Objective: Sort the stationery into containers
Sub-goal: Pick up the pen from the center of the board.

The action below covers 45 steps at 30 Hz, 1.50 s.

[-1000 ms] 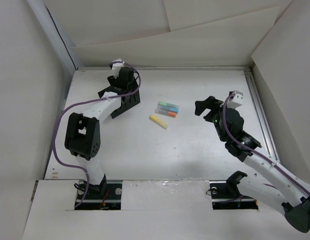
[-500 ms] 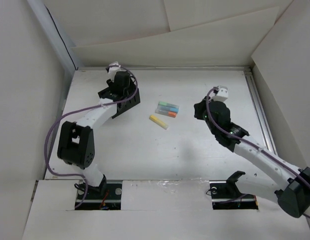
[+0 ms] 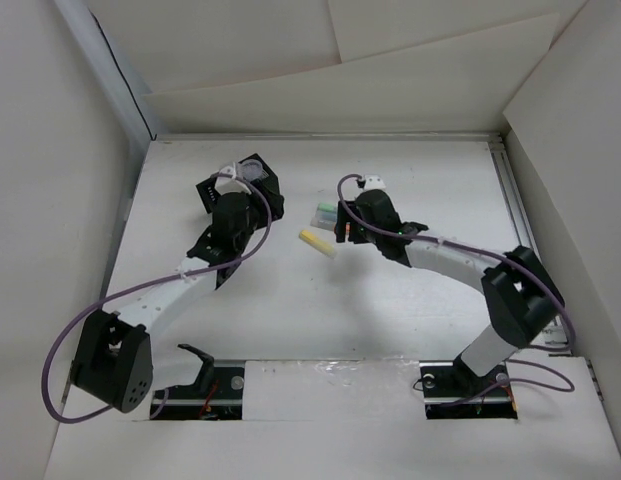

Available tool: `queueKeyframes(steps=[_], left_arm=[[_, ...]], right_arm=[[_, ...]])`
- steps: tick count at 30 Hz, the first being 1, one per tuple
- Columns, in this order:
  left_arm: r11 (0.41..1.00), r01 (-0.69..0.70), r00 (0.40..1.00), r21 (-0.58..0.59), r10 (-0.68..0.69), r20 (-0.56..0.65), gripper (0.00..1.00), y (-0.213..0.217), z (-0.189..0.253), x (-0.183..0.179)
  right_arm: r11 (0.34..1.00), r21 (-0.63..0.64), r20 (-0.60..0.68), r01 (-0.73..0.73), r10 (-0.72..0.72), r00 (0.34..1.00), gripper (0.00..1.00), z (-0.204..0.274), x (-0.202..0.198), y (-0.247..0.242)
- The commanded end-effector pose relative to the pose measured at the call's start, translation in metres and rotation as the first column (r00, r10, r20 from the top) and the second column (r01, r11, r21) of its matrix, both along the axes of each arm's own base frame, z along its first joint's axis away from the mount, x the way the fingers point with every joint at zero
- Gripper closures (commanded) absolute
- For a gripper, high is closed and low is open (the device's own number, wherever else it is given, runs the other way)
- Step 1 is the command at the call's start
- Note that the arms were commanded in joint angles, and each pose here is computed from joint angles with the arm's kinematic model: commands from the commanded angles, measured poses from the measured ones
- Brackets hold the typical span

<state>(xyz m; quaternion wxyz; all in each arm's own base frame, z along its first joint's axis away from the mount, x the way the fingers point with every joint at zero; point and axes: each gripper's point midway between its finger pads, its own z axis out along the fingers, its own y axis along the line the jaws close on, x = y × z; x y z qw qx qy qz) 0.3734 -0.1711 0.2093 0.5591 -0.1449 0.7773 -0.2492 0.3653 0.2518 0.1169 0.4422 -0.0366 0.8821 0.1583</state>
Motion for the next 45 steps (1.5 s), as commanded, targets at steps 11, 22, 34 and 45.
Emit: queueKeyframes(steps=[11,22,34,45], left_arm=[[0.983,0.14,0.989,-0.12,-0.144,-0.026,0.5,-0.017,-0.027,-0.035],[0.99,0.113,0.992,-0.09,-0.117,-0.04,0.5,-0.008,-0.038,-0.034],[0.997,0.029,0.998,-0.067,-0.033,-0.054,0.51,0.014,-0.041,-0.031],[0.998,0.016,0.997,-0.066,-0.021,-0.074,0.51,0.015,-0.048,-0.029]], right_arm=[[0.968,-0.049,-0.114,-0.245,0.238,0.965,0.25,-0.054,0.006,0.055],[0.963,-0.105,-0.145,-0.249,0.233,0.962,0.38,-0.077,0.007,0.064],[0.95,-0.171,-0.131,-0.261,0.24,0.962,0.41,-0.07,-0.01,0.073],[0.951,-0.213,-0.126,-0.225,0.202,0.971,0.47,-0.075,-0.011,0.07]])
